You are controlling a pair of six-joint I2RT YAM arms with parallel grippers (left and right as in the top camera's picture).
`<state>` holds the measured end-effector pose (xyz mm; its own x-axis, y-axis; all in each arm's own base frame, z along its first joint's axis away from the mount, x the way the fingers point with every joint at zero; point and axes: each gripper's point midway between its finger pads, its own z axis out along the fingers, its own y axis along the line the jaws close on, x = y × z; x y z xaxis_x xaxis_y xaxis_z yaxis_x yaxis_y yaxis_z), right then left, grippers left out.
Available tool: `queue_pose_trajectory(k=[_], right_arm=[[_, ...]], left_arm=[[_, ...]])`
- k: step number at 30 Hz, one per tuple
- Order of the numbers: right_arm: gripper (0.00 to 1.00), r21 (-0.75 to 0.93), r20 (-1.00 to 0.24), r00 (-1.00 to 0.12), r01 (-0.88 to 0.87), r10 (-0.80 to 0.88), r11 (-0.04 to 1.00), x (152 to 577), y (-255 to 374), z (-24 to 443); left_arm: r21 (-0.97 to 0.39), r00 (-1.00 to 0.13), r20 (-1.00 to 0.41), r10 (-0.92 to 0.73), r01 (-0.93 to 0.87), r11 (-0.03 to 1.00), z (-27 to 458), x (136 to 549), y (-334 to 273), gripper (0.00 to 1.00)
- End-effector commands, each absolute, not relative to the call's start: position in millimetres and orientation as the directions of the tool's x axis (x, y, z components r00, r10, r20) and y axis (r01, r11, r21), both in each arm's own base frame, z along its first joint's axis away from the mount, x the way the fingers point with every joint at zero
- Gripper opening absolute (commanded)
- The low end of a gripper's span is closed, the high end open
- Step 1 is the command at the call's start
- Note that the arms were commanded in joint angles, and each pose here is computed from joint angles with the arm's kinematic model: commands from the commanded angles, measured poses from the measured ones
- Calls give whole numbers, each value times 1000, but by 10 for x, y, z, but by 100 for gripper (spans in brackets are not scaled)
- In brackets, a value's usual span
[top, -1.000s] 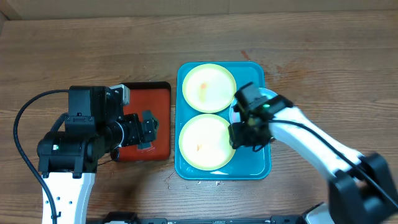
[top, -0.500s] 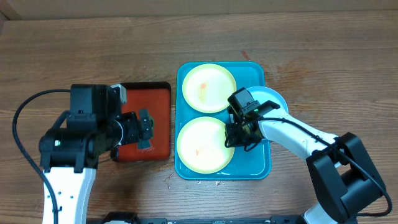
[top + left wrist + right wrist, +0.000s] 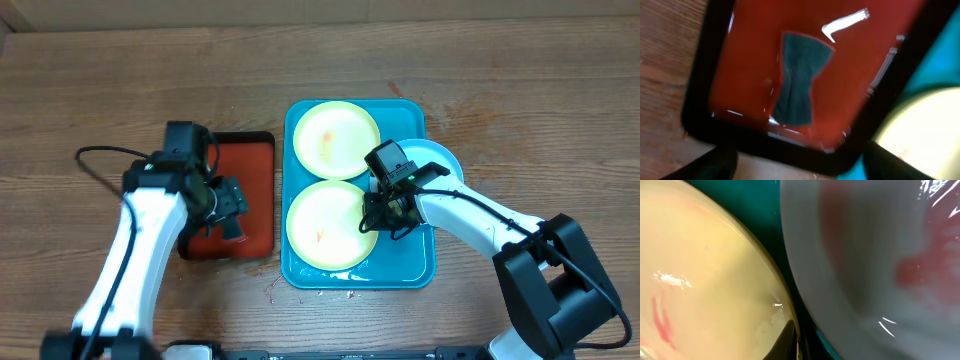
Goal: Clean dirty plates on tray and stack at the side
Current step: 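Lower the left gripper onto the sponge in the red tray and grasp it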
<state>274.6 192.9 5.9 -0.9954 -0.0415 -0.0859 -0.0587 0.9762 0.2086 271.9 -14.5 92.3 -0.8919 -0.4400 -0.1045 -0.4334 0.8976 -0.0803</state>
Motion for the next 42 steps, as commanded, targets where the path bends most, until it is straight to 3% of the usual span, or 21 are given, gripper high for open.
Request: queue_pose_trajectory(k=[1,3,6,9,13,18,19,22,25,27,30,32,33,34,35,42], right_arm=[[4,112,-115,-993,-15,-2,994,2805,1729,-16],[4,112,-114,-993,-15,-2,994,2803,1729,-16],[4,110,-113,-994,-23,-10,994,2797,1725,-17],[4,106,-107,-994,-22,-11,994,2782,1717,-20],[4,106,-106,-994,-22,-10,994,2781,1717,-20],[4,107,-105,-994,-22,-10,994,2779,1717,-20],[4,109,-104,-995,-22,-11,994,2776,1721,-20],[4,109,-103,-995,-22,-10,994,2775,1721,-20],[4,109,-104,-995,-22,-10,994,2776,1721,-20],[4,109,-104,-995,-22,-11,994,2776,1721,-20],[4,109,-104,-995,-22,-10,994,2776,1721,-20],[4,109,-104,-995,-22,-10,994,2776,1721,-20],[4,109,-103,-995,-22,-10,994,2775,1721,-20],[4,108,-102,-995,-21,-10,994,2773,1719,-21],[4,107,-100,-995,-21,-10,994,2768,1717,-21],[4,104,-95,-995,-21,-11,994,2754,1709,-24]], left_arm=[[-7,-901,-31,-433,-433,901,595,2711,-110,70],[26,-901,12,-433,-433,901,418,2709,-94,63],[64,-899,68,-433,-430,901,157,2707,-82,44],[62,-894,113,-434,-429,901,-26,2706,-121,4],[17,-893,125,-433,-434,901,-29,2754,-203,4],[-23,-910,73,-409,-411,911,309,2927,-226,4],[-29,-916,62,-397,-399,916,369,2950,-227,11],[-39,-929,39,-369,-370,928,464,2973,-227,46],[-13,-941,18,-337,-337,941,416,2994,-171,61],[10,-945,-1,-328,-328,945,342,3004,-123,65],[18,-944,-26,-328,-329,944,165,3017,-95,61],[6,-944,-28,-328,-329,944,46,3015,-113,49],[-7,-944,-20,-329,-329,944,-7,3008,-138,36],[-29,-945,-3,-328,-328,944,-41,2995,-183,13],[-40,-945,9,-328,-328,944,-57,2988,-208,4],[-140,-945,13,-327,-325,935,226,3170,-375,8]])
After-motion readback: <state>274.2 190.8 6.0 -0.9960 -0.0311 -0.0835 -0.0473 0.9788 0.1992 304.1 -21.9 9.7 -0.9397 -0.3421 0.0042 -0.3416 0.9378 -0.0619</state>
